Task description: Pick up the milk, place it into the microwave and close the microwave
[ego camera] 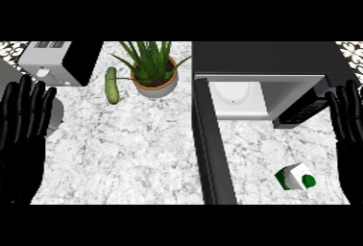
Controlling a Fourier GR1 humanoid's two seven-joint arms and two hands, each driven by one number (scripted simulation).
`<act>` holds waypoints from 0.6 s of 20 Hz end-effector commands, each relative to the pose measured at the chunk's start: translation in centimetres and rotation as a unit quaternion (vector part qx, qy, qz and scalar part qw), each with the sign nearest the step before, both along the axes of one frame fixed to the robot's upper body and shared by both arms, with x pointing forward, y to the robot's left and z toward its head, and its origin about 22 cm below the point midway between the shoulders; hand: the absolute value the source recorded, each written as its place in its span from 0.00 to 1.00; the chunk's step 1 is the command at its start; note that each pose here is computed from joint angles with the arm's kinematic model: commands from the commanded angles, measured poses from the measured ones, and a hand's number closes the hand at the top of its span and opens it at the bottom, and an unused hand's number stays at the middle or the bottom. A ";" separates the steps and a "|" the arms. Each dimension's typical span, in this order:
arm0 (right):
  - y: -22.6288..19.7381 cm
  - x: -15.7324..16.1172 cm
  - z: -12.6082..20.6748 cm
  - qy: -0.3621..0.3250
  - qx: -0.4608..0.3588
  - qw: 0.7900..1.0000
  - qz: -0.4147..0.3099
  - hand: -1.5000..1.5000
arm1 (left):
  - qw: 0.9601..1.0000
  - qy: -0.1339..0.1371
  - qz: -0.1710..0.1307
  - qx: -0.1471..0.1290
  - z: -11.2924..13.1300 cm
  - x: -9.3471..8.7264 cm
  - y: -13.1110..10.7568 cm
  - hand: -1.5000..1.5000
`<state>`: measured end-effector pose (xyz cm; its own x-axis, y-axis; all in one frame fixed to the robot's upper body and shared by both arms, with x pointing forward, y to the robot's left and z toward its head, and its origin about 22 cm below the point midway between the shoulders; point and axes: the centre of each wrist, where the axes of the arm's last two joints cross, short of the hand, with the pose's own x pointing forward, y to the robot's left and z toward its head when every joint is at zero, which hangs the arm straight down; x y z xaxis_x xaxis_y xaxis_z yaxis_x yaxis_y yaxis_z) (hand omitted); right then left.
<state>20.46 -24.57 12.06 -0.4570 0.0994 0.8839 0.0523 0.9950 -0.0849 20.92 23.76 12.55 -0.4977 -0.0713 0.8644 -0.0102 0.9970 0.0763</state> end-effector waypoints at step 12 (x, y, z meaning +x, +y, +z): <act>-0.8 -7.0 -4.1 0.038 0.086 0.981 0.167 0.00 | 0.994 0.083 0.050 -0.053 -2.3 -4.5 -2.3 0.00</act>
<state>15.16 -24.49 8.82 -0.3983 -0.1192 0.9095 -0.2221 0.9746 0.0305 17.79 22.50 10.57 -0.3851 -0.0408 0.9220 -0.0913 0.9958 0.0060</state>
